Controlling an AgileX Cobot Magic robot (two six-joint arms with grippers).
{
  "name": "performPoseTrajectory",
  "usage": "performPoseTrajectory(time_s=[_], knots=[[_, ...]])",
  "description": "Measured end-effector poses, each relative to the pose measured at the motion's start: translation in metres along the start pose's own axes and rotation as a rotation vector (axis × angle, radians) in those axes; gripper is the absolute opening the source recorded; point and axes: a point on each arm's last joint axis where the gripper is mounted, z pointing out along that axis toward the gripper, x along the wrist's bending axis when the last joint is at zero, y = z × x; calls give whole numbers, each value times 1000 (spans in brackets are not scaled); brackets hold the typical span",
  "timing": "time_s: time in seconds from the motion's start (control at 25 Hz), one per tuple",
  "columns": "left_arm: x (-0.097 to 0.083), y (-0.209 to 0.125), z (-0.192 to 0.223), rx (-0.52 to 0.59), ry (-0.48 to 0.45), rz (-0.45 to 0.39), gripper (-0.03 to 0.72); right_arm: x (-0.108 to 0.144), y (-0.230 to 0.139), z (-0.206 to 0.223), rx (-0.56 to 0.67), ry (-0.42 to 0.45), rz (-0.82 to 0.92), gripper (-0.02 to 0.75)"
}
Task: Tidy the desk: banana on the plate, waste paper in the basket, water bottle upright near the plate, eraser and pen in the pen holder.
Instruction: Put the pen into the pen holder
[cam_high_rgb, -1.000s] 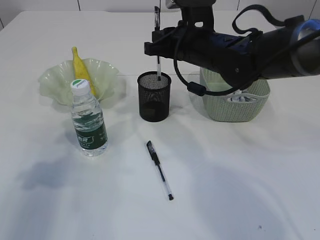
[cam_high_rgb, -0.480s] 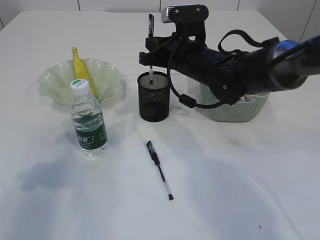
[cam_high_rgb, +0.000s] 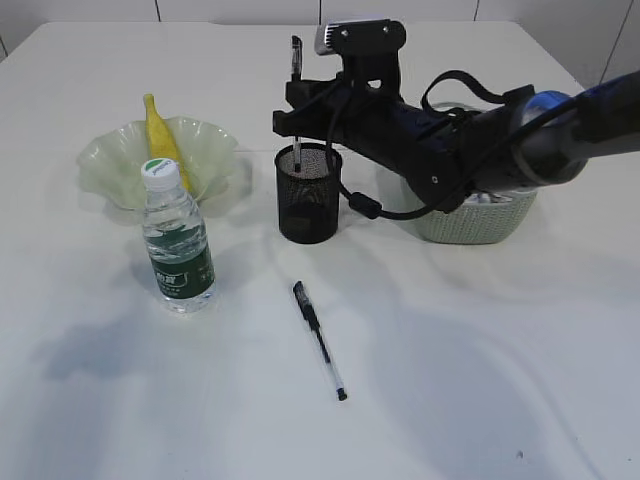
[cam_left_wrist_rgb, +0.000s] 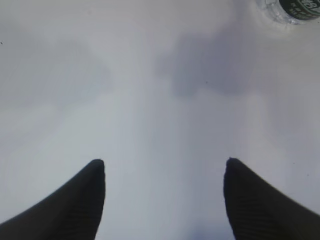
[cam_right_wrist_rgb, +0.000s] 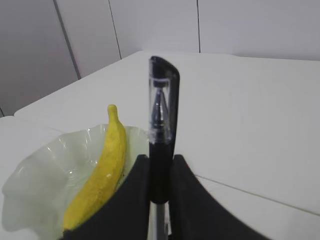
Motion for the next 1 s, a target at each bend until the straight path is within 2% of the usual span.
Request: performPoseTrajectory(time_s=[0.4, 0.72, 1.0], knots=[[0, 1, 0, -6, -2, -1, 520, -2, -18, 4, 46, -5, 3, 55], [0, 1, 0, -6, -2, -1, 520, -3, -20, 4, 77, -13, 3, 164], [0, 1, 0, -6, -2, -1, 520, -3, -20, 4, 78, -13, 3, 189]])
